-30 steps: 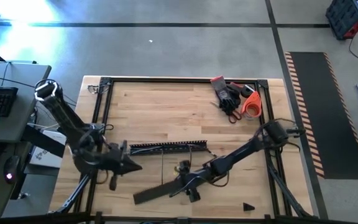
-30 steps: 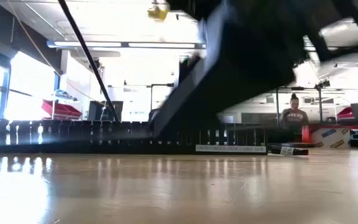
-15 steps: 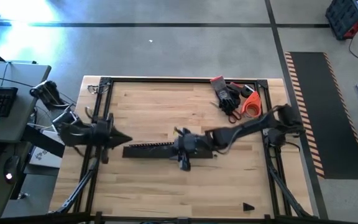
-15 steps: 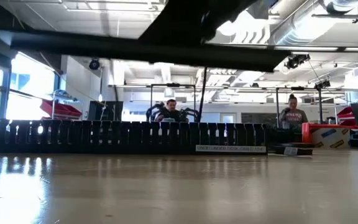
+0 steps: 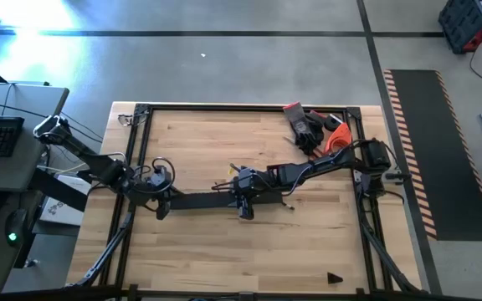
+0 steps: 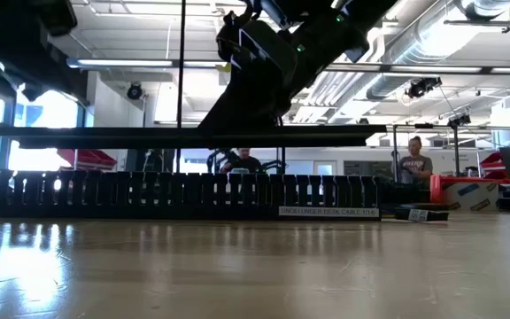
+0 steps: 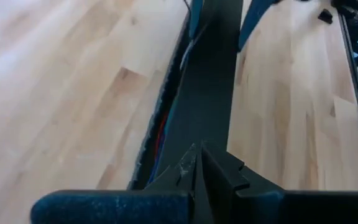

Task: Ziptie cables
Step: Close the black cable duct

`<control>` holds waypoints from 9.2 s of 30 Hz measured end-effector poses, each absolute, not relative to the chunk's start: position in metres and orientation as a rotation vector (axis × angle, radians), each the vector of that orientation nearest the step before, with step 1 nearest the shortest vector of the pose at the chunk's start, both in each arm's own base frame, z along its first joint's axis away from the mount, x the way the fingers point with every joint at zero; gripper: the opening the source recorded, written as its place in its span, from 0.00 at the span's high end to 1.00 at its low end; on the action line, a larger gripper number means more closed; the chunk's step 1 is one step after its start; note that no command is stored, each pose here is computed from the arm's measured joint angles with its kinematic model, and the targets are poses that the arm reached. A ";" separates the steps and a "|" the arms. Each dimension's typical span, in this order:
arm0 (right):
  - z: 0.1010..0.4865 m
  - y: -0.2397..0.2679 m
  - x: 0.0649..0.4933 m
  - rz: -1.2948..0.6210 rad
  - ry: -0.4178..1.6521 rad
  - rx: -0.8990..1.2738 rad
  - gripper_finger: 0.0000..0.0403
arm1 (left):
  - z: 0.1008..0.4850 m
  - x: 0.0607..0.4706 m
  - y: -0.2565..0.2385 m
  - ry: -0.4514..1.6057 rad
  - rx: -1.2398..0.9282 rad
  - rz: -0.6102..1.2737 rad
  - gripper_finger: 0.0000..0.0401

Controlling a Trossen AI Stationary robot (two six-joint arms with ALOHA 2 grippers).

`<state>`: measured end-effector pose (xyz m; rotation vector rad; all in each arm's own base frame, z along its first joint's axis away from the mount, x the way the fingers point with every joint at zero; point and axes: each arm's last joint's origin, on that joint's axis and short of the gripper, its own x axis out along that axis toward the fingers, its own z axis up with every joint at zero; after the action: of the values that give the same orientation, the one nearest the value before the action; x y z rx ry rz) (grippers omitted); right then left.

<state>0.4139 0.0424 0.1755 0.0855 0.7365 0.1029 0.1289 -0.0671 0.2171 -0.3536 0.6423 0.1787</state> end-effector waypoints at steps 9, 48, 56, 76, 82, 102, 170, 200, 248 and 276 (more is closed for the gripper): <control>0.169 0.040 0.416 0.100 0.741 0.037 0.48 | 0.182 0.131 -0.069 0.577 -0.422 0.131 1.00; 0.151 0.043 0.426 0.039 0.775 -0.016 0.48 | 0.150 0.135 -0.072 0.576 -0.440 0.133 1.00; 0.158 0.044 0.425 0.075 0.765 0.000 0.48 | 0.155 0.139 -0.075 0.529 -0.459 0.086 1.00; 0.155 0.043 0.421 0.082 0.815 -0.020 0.48 | 0.135 0.146 -0.081 0.630 -0.439 0.130 1.00; 0.157 0.043 0.423 0.089 0.787 -0.022 0.48 | 0.148 0.148 -0.082 0.601 -0.469 0.079 1.00; 0.157 0.032 0.424 0.106 0.786 -0.003 0.48 | 0.139 0.148 -0.084 0.655 -0.483 0.091 1.00; 0.134 0.031 0.425 0.120 0.867 -0.028 0.48 | 0.122 0.177 -0.077 0.520 -0.577 0.105 1.00; 0.176 0.026 0.430 0.076 0.819 -0.094 0.48 | 0.182 0.186 -0.064 0.569 -0.423 0.094 1.00; 0.154 0.013 0.443 0.155 0.930 -0.097 0.49 | 0.127 0.202 -0.074 0.829 -0.384 0.155 1.00; 0.157 0.017 0.444 0.170 0.927 -0.116 0.81 | 0.163 0.206 -0.066 0.612 -0.338 0.122 1.00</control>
<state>0.4439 0.0172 0.1569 -0.1157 0.9268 0.1699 0.2063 -0.0661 0.1631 -0.3382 0.6123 0.1218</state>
